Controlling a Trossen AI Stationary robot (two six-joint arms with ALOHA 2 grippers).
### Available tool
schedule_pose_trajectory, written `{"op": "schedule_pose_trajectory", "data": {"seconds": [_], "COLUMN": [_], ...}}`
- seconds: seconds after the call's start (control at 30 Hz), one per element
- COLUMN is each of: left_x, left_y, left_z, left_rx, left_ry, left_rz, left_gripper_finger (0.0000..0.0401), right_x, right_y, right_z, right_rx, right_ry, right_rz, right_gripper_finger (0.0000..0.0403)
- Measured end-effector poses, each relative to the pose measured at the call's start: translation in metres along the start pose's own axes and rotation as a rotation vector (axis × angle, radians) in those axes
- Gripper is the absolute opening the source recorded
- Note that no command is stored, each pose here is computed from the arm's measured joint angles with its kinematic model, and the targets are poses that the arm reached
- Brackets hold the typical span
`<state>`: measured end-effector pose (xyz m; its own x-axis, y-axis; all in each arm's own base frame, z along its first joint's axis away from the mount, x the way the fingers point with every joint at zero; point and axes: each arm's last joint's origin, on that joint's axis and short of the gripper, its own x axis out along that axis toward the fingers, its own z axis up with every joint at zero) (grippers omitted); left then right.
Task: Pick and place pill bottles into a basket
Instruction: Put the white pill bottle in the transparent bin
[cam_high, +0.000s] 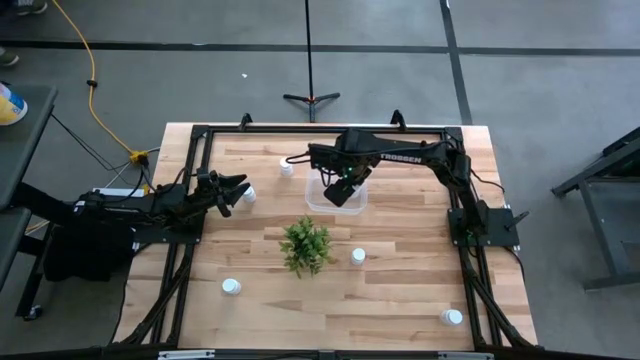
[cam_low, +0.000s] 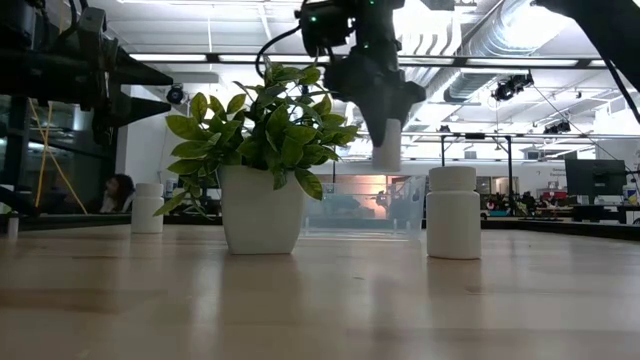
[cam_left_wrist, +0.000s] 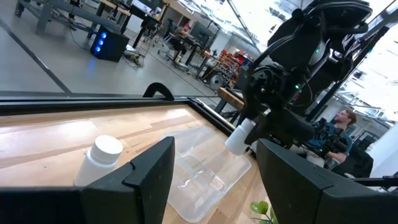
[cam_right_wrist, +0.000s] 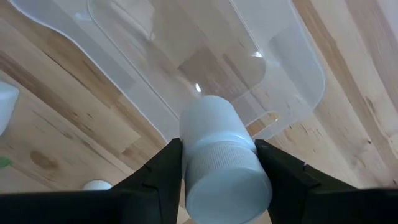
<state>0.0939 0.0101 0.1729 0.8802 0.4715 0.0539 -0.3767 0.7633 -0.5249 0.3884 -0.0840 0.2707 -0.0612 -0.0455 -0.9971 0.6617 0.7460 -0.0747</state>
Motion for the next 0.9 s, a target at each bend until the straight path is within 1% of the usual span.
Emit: {"op": "schedule_pose_trajectory", "data": {"seconds": [0.3,0.47,0.67,0.77,0.9], "left_x": [0.0,0.0,0.0,0.0,0.0], "left_y": [0.0,0.0,0.0,0.0,0.0], "left_z": [0.0,0.0,0.0,0.0,0.0], "left_rx": [0.0,0.0,0.0,0.0,0.0], "left_ry": [0.0,0.0,0.0,0.0,0.0], "left_rz": [0.0,0.0,0.0,0.0,0.0], "left_gripper_finger": [0.0262,0.0262,0.0262,0.0262,0.0262], "right_x": [0.001,0.022,0.048,0.055,0.058], "right_y": [0.002,0.002,0.005,0.008,0.012], "right_z": [0.003,0.001,-0.005,-0.008,-0.01], "right_rx": [0.001,-0.001,-0.003,-0.011,-0.008], "right_ry": [-0.025,0.012,0.08,0.099,0.087], "right_rz": [0.018,-0.001,0.017,0.013,0.019], "right_gripper_finger": [0.0166,0.0163,0.0168,0.0166,0.0163]}}
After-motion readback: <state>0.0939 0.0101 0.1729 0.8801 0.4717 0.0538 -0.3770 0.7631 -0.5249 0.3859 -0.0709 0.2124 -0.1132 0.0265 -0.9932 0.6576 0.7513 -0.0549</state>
